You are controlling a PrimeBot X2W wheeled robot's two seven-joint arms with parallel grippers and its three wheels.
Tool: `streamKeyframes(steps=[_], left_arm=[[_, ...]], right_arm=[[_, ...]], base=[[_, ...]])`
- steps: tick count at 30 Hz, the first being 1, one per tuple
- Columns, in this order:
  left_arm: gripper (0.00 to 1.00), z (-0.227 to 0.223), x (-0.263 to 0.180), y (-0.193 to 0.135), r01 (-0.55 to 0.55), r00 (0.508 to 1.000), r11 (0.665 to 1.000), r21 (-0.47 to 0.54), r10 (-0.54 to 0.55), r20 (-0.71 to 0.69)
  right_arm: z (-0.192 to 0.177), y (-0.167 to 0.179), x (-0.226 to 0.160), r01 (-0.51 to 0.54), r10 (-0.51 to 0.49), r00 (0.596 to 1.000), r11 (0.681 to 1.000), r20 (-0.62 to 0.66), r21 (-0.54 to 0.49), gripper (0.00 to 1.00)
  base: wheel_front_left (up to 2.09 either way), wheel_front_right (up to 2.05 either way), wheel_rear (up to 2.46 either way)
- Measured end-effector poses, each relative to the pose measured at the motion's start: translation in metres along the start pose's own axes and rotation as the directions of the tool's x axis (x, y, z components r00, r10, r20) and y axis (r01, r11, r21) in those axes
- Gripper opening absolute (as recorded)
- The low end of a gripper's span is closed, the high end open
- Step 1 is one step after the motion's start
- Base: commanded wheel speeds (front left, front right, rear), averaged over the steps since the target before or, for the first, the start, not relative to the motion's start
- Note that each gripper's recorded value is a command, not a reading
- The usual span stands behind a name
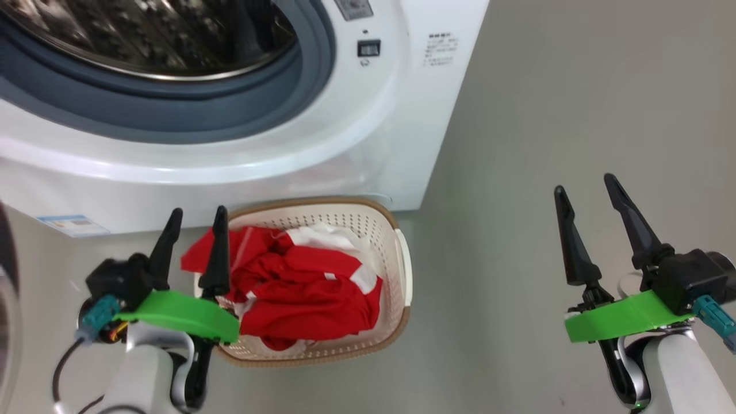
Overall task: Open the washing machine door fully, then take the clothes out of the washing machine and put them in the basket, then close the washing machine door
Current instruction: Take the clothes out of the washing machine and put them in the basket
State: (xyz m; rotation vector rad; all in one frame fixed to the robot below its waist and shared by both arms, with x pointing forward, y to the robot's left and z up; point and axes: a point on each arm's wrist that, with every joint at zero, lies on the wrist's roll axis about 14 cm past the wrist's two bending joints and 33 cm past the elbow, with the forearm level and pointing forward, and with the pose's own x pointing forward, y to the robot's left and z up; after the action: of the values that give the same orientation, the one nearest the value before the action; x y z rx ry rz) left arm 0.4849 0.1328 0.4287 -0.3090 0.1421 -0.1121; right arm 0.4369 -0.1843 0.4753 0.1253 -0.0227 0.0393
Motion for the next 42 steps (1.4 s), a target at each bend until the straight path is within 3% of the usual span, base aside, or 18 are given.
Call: streamKeyframes(steps=[5, 17, 33, 42], left_arm=[[1.0, 0.043, -0.022, -0.003, 0.006, 0.991, 1.0, 0.0, -0.006, 0.131], [1.0, 0.097, -0.073, -0.013, -0.007, 0.956, 0.997, 0.08, -0.016, 0.293], [1.0, 0.091, -0.118, -0.006, -0.066, 0.954, 0.994, 0.092, 0.036, 0.298], [1.0, 0.09, -0.125, -0.003, -0.081, 0.953, 0.993, 0.086, 0.052, 0.299]], right_arm=[[0.014, 0.007, -0.005, -0.022, 0.023, 0.999, 0.999, 0.029, -0.034, 1.0], [0.041, 0.006, -0.035, -0.011, 0.018, 0.996, 0.997, 0.088, -0.079, 1.0], [0.056, -0.001, -0.074, 0.02, -0.008, 0.992, 0.995, 0.126, -0.097, 1.0], [0.061, -0.003, -0.077, 0.028, -0.014, 0.99, 0.995, 0.142, -0.096, 1.0]], base=[[0.0, 0.0, 0.0], [0.0, 0.0, 0.0], [0.0, 0.0, 0.0], [0.0, 0.0, 0.0]])
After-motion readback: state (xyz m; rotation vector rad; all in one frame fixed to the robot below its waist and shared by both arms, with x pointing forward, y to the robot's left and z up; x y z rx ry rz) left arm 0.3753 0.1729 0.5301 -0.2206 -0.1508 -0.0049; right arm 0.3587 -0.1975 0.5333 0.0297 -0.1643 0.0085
